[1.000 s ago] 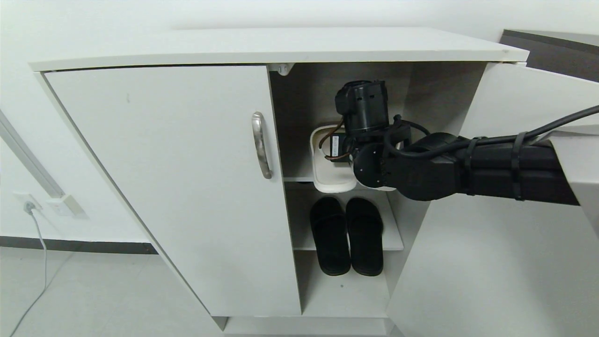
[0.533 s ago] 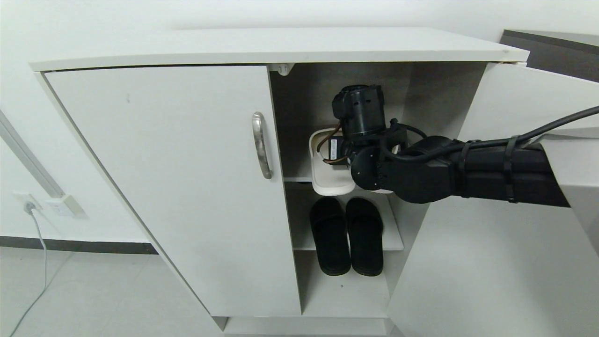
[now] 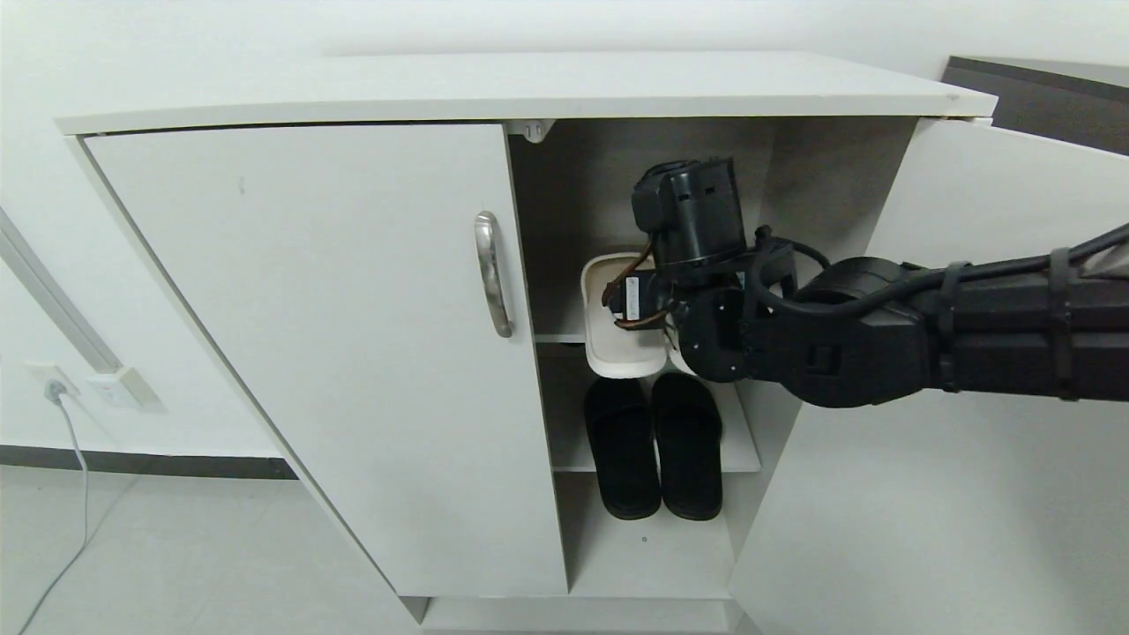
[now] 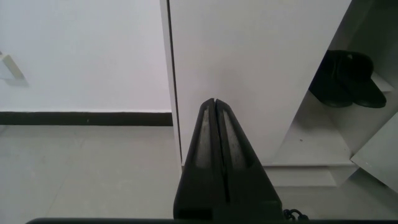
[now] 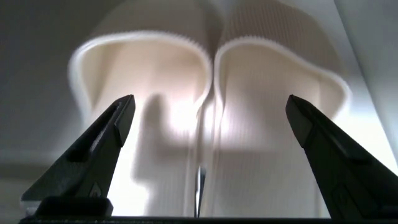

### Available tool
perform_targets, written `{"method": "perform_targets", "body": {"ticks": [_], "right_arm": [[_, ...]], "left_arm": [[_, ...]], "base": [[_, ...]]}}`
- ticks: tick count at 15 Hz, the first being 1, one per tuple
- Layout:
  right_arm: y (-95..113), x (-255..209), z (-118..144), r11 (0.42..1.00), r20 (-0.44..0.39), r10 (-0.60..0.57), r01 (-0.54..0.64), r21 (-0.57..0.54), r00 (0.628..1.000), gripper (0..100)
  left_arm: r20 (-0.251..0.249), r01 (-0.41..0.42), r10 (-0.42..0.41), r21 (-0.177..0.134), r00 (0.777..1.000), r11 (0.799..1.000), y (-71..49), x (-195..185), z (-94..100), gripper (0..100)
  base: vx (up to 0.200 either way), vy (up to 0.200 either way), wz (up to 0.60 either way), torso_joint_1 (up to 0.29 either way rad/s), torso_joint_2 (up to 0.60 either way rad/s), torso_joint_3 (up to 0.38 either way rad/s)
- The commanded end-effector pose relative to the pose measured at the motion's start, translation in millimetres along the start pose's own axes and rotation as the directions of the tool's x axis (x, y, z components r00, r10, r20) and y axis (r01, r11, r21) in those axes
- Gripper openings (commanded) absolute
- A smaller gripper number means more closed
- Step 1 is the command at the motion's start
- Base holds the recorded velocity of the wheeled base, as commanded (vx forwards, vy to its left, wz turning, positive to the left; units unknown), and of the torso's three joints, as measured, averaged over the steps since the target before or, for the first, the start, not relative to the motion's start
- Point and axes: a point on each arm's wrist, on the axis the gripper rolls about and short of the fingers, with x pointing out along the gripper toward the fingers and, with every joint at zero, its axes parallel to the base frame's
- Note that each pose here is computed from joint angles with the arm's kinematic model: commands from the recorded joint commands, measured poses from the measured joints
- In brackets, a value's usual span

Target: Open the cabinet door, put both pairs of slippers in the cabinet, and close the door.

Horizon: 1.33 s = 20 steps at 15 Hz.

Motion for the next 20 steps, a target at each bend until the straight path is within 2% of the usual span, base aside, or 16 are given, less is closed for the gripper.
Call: {"method": "perform_targets", "body": {"ticks": [1,4,7,8,9,11,15,20], "right_arm": [[-9.1,-41.2,12.3,0.998,0.015,0.058,-0.058,0.006,0.998,100],[-27.6,-83.8,3.3,0.992,-0.017,0.123,-0.124,-0.025,0.992,100],[-50.5,-130.8,-9.1,0.946,-0.04,0.322,-0.323,-0.009,0.946,100],[-55.4,-139.9,-16.8,0.936,-0.046,0.349,-0.35,-0.014,0.936,100],[-60.4,-144.1,-27.4,0.933,-0.058,0.358,-0.36,-0.027,0.932,0],[-60.4,-142.4,-40.8,0.917,-0.071,0.395,-0.398,-0.032,0.916,0],[-53.6,-137.1,-47.5,0.916,-0.08,0.393,-0.397,-0.049,0.916,0],[-54.7,-136.8,-49.6,0.918,-0.086,0.389,-0.394,-0.053,0.917,0]], "left_arm": [[-0.001,-0.001,0.001,0.001,1.0,1.0,0.0,0.1,0.0,0],[-0.001,-0.001,0.001,0.001,1.0,1.0,0.0,0.1,0.0,0],[-0.001,-0.001,0.001,0.001,1.0,1.0,0.0,0.1,0.0,0],[-0.001,-0.001,0.001,0.001,1.0,1.0,0.0,0.1,0.0,0],[-0.001,-0.001,0.001,0.001,1.0,1.0,0.0,0.1,0.0,0],[-0.001,-0.001,0.001,0.001,1.0,1.0,0.0,0.1,0.0,0],[-0.001,-0.001,0.001,0.001,1.0,1.0,0.0,0.1,0.0,0],[-0.001,-0.002,0.002,0.001,1.0,1.0,0.0,0.1,0.0,0]], "base": [[0.0,0.0,0.0,0.0,0.0,0.0],[0.0,0.0,0.0,0.0,0.0,0.0],[0.0,0.0,0.0,0.0,0.0,0.0],[0.0,0.0,0.0,0.0,0.0,0.0],[0.0,0.0,0.0,0.0,0.0,0.0],[0.0,0.0,0.0,0.0,0.0,0.0],[0.0,0.0,0.0,0.0,0.0,0.0],[0.0,0.0,0.0,0.0,0.0,0.0]]}}
